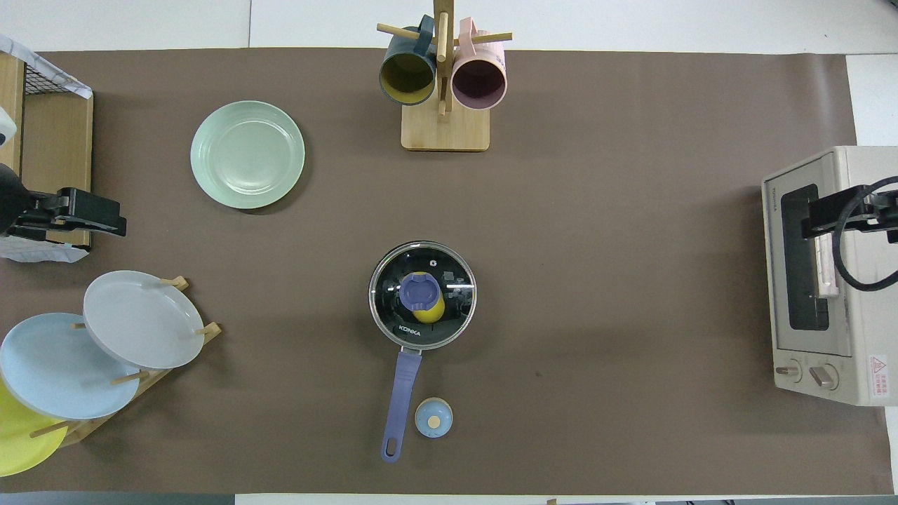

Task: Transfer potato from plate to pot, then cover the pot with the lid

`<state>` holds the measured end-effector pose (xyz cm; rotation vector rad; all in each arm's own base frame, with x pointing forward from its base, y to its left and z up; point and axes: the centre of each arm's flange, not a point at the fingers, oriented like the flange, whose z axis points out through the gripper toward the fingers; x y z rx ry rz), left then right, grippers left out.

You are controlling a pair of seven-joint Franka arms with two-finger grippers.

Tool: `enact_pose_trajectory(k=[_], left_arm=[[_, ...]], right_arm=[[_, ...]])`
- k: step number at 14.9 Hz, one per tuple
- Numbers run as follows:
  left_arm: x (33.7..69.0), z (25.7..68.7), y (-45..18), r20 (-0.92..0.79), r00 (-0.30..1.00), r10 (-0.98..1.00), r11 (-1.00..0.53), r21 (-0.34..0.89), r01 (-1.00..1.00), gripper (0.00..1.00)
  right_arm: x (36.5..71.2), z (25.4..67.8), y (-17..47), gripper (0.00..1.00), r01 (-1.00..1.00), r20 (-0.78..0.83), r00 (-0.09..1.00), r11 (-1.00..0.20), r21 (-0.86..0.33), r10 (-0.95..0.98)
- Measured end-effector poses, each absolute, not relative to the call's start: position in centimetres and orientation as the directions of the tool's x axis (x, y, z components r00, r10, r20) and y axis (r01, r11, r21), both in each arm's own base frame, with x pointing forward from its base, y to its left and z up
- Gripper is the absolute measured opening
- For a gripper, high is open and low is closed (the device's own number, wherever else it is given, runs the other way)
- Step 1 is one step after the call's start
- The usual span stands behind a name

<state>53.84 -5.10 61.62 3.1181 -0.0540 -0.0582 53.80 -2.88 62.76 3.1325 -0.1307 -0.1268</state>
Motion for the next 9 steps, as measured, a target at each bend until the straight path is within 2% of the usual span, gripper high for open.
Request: enact_pose_trajectory(k=[9], left_arm=[[53.82, 61.62, -5.24, -0.037, 0.999, -0.038, -0.999, 0.023, -0.037, 1.0]], right_arm=[[54.22, 62.98, -2.48, 1.0, -0.075, -0.046, 0.996, -0.997, 0.006, -0.075]])
